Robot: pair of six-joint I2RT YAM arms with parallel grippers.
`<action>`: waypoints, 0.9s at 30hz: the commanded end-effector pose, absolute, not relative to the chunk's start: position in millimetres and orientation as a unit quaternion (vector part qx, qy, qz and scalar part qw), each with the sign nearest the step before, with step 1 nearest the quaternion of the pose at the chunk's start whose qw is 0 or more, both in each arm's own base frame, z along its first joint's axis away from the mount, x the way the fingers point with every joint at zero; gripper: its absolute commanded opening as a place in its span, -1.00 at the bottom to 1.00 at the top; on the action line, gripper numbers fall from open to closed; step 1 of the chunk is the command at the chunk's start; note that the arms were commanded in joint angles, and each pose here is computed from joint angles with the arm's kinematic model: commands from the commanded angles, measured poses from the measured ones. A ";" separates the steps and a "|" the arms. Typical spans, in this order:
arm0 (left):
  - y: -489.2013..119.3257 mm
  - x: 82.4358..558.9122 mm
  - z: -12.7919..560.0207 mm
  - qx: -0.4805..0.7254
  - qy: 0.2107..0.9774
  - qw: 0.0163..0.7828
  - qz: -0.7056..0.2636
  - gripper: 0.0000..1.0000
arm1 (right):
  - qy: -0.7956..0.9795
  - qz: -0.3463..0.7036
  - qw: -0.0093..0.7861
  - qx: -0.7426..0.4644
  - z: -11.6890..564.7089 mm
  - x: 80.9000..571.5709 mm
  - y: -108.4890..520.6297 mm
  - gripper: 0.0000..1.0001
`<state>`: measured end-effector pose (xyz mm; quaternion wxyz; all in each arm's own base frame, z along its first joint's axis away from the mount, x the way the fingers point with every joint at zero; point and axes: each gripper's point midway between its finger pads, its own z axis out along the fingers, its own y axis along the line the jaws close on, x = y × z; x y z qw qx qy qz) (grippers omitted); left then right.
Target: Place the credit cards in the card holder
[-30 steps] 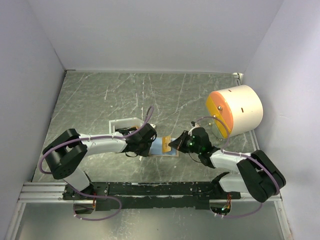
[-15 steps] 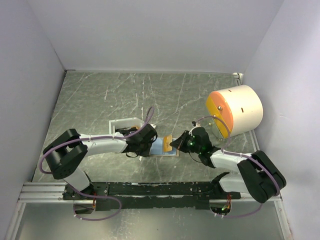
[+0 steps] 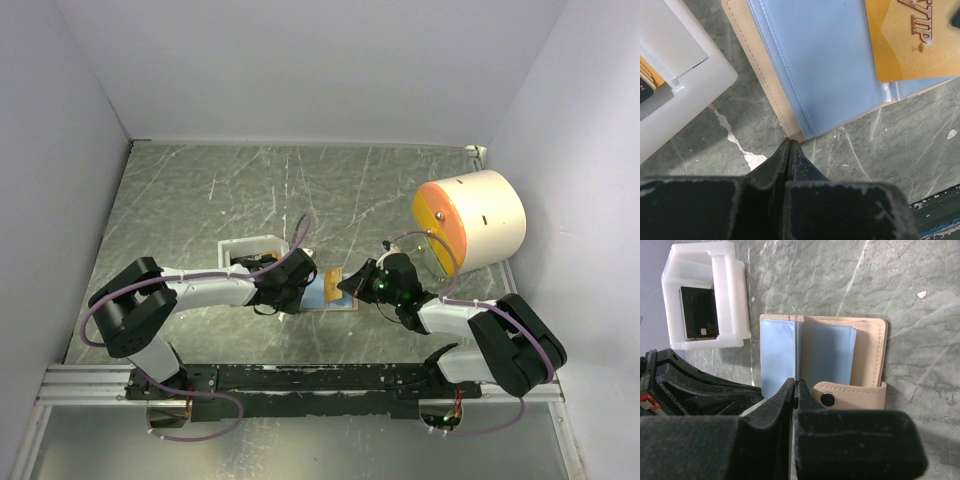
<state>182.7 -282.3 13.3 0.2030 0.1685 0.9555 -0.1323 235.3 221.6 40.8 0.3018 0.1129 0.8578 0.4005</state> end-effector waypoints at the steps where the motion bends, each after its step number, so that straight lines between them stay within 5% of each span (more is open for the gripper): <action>1: -279.2 172.6 -1.0 0.173 0.961 0.181 -0.116 -0.86 | 0.848 0.411 0.315 0.112 49.0 242.1 223.8 -1.00; 27: -277.0 171.1 -4.4 0.173 0.962 0.179 -0.108 -0.86 | 0.852 0.408 0.315 0.089 37.1 243.8 226.7 -1.00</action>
